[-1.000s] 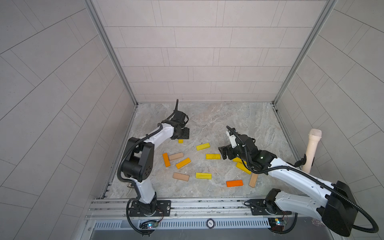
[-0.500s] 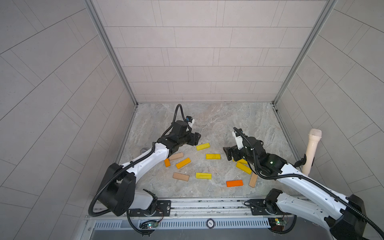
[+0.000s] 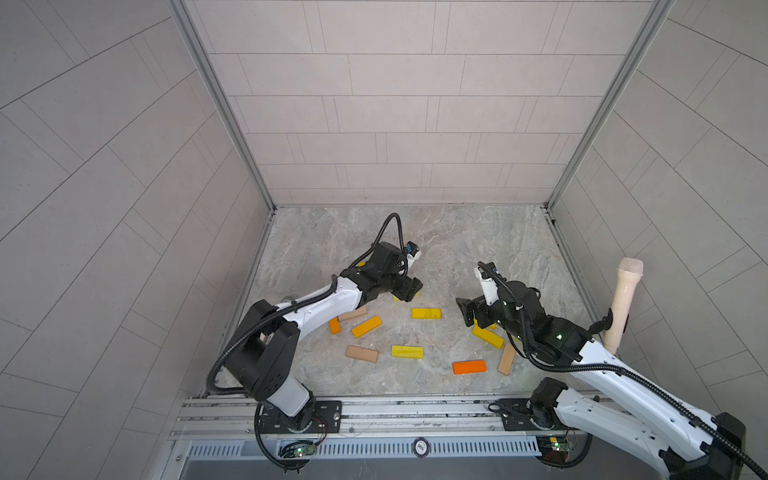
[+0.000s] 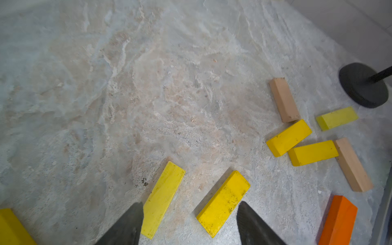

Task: Assemble the number 8 with building blocks
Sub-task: Assemble the building block at the center of the board.

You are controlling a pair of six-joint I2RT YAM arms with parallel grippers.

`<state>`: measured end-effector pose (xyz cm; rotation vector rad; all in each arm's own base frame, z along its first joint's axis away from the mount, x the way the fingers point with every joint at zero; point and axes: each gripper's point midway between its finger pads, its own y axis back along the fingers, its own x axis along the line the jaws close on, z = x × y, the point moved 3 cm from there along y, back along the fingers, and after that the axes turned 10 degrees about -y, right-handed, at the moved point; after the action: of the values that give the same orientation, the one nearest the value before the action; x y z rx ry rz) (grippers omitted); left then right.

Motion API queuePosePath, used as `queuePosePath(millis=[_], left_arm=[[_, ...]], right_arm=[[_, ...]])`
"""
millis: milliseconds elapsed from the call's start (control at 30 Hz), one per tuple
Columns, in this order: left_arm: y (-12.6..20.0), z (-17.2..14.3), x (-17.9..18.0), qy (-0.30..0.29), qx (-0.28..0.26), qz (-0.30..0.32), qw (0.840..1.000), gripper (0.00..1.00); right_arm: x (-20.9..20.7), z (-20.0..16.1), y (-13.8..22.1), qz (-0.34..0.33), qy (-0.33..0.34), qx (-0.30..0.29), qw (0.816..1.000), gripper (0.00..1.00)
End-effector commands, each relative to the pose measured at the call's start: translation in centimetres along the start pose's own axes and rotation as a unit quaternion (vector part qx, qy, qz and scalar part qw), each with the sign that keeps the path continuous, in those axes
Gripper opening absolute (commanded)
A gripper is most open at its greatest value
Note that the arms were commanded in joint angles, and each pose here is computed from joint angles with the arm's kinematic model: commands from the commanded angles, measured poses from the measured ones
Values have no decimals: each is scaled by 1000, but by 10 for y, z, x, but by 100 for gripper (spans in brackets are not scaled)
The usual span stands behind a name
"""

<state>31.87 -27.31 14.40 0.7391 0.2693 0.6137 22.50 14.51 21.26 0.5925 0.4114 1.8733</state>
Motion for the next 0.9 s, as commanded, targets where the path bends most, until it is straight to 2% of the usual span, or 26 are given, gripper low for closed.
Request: queuePosePath(millis=[0, 167, 300, 467, 867], left_arm=[[-11, -6, -4, -43, 47, -9, 998, 75], [-32, -15, -11, -74, 103, -27, 992, 75], [-43, -24, -10, -109, 159, -27, 981, 74], [-53, -34, 1, -126, 232, -14, 964, 72], [-61, -54, 9, -161, 288, -11, 944, 67]], right_arm=[[15, -4, 2, 54, 8, 6, 998, 100], [26, -6, 2, 92, -3, 14, 996, 100], [23, -5, 2, 81, 2, 14, 997, 99], [22, -7, 1, 77, 3, 18, 997, 100], [20, -8, 0, 72, 7, 20, 997, 99]])
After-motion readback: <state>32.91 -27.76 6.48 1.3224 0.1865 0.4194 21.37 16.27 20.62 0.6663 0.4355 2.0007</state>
